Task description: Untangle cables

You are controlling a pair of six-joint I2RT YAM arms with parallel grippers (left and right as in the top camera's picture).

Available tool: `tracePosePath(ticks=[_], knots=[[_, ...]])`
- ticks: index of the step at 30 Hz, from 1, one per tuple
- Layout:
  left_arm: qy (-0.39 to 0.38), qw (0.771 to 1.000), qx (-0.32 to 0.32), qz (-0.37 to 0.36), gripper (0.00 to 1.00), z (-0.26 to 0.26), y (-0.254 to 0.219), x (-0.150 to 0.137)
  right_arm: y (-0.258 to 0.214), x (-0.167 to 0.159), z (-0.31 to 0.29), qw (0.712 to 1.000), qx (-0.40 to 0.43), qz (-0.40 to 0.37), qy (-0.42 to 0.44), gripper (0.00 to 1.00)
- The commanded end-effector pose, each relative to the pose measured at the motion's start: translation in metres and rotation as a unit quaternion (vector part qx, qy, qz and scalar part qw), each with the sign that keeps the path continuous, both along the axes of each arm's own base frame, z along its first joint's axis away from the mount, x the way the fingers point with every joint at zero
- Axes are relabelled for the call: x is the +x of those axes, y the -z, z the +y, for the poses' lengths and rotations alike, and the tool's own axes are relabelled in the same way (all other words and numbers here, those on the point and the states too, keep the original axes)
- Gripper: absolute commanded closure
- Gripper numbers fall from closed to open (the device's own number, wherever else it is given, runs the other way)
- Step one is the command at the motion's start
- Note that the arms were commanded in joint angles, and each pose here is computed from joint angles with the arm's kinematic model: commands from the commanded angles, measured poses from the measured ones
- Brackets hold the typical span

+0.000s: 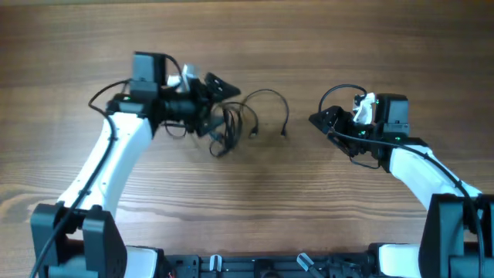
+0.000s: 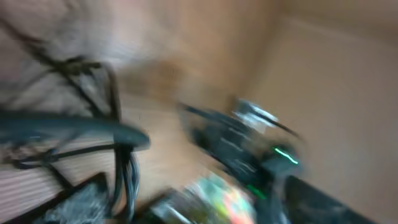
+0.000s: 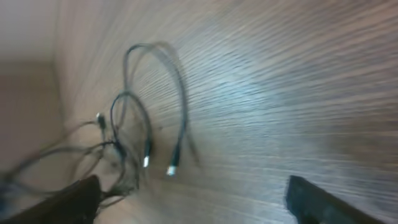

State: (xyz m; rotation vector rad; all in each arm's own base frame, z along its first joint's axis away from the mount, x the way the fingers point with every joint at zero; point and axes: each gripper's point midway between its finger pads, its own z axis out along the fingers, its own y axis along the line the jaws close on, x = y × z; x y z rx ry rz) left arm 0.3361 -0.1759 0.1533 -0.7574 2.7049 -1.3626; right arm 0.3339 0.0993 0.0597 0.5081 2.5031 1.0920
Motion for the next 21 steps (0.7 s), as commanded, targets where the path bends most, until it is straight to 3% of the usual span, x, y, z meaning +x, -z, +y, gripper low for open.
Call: tracePosePath(ticks=[1,8,13,17,21], knots=[[-0.062,0.963,0.263,-0.007,0.0,0.067,0.048,0.0,-0.039,-0.001,0.011,0.994,-0.002,-0.086,-0.063,0.0],[-0.141,0.896,0.418,0.049,0.0,0.133,0.062,-0.02,-0.102,0.002,0.01,0.982,-0.039,-0.17,-0.076,0.0],[-0.15,0.925,0.348,0.016,0.0,0.114,0.055,0.004,-0.107,-0.011,0.047,0.973,-0.048,-0.187,-0.127,0.01],[-0.137,0.95,0.279,-0.016,0.0,0.087,0.045,0.02,-0.094,-0.031,0.102,0.946,-0.097,-0.22,-0.216,0.09],[-0.125,0.954,0.272,-0.028,0.0,0.085,0.042,0.022,-0.086,-0.045,0.138,0.913,-0.158,-0.263,-0.267,0.26]])
